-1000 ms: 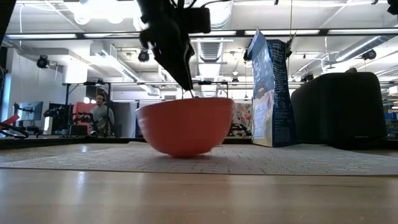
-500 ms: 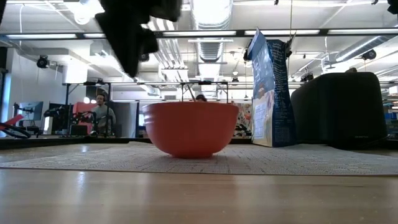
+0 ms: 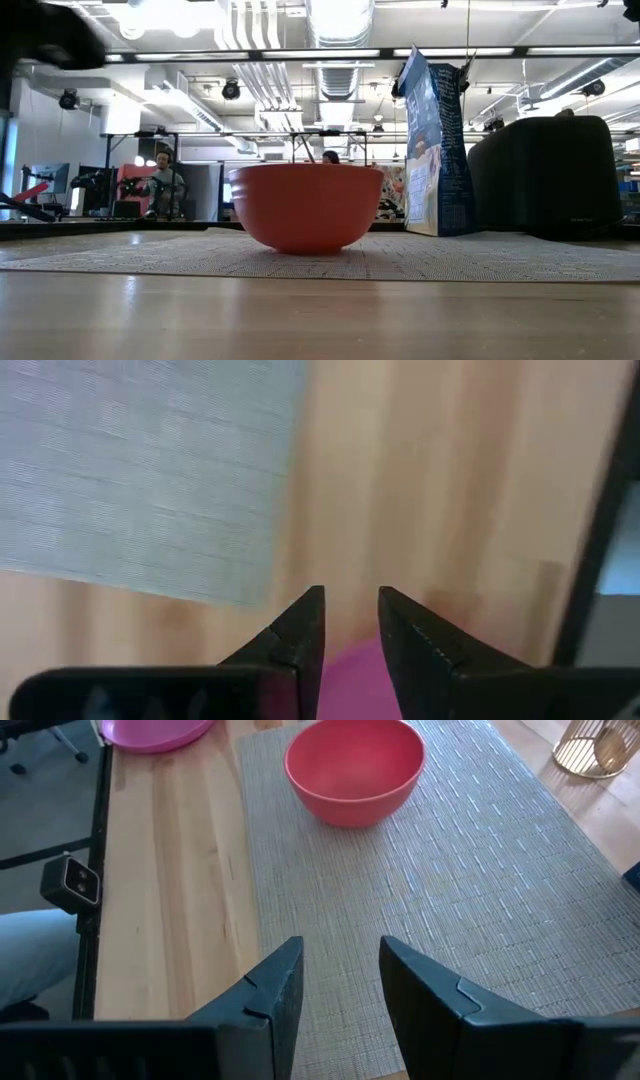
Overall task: Arrange a breakfast setting
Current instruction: Put the pink plate to the right of the orange bowl on the gray table mat
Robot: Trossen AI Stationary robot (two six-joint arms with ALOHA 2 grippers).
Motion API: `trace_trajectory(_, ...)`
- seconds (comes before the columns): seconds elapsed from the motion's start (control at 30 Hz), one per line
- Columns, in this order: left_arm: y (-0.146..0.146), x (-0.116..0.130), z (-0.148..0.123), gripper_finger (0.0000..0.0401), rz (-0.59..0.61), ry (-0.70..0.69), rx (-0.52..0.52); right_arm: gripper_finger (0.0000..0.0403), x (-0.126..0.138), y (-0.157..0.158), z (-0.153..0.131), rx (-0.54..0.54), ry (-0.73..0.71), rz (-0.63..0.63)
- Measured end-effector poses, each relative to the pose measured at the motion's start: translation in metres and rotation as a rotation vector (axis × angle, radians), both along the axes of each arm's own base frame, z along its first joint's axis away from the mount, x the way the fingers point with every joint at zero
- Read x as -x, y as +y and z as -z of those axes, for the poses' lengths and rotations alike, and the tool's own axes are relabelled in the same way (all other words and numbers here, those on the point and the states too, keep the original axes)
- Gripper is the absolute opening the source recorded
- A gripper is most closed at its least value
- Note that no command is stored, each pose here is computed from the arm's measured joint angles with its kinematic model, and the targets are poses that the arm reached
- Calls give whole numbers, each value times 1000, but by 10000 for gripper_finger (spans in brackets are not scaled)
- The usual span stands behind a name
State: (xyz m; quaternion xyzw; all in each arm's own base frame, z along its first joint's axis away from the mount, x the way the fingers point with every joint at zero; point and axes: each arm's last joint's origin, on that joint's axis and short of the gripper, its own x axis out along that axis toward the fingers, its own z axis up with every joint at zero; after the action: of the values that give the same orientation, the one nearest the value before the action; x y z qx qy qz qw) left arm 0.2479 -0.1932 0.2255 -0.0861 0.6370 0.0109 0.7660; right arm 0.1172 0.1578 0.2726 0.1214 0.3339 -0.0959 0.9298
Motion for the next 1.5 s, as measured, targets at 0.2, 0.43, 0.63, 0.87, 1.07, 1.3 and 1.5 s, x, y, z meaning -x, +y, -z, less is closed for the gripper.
trace_trajectory(0.2, -23, 20, 15, 79, -4, -16, 31, 123, 0, 0, 0, -1, -1, 0)
trace_trajectory(0.43, -33, 36, 25, 79, 324, -40, -78, 123, 0, 0, 0, -2, -1, 0)
trace_trajectory(0.63, -30, 43, 35, 79, 586, -31, -140, 123, 0, 0, 0, -4, -2, 0)
trace_trajectory(0.87, -27, 44, 39, 79, 656, -3, -143, 123, 0, 0, 0, -5, -3, 0)
trace_trajectory(1.07, -23, 49, 49, 79, 691, 28, -139, 123, 0, 0, 0, -5, -3, 0)
trace_trajectory(1.3, -16, 51, 60, 81, 703, 47, -154, 123, 0, 0, 0, -5, -3, 0)
trace_trajectory(1.5, -17, 51, 57, 96, 705, 35, -147, 123, 0, 0, 0, -5, -3, 0)
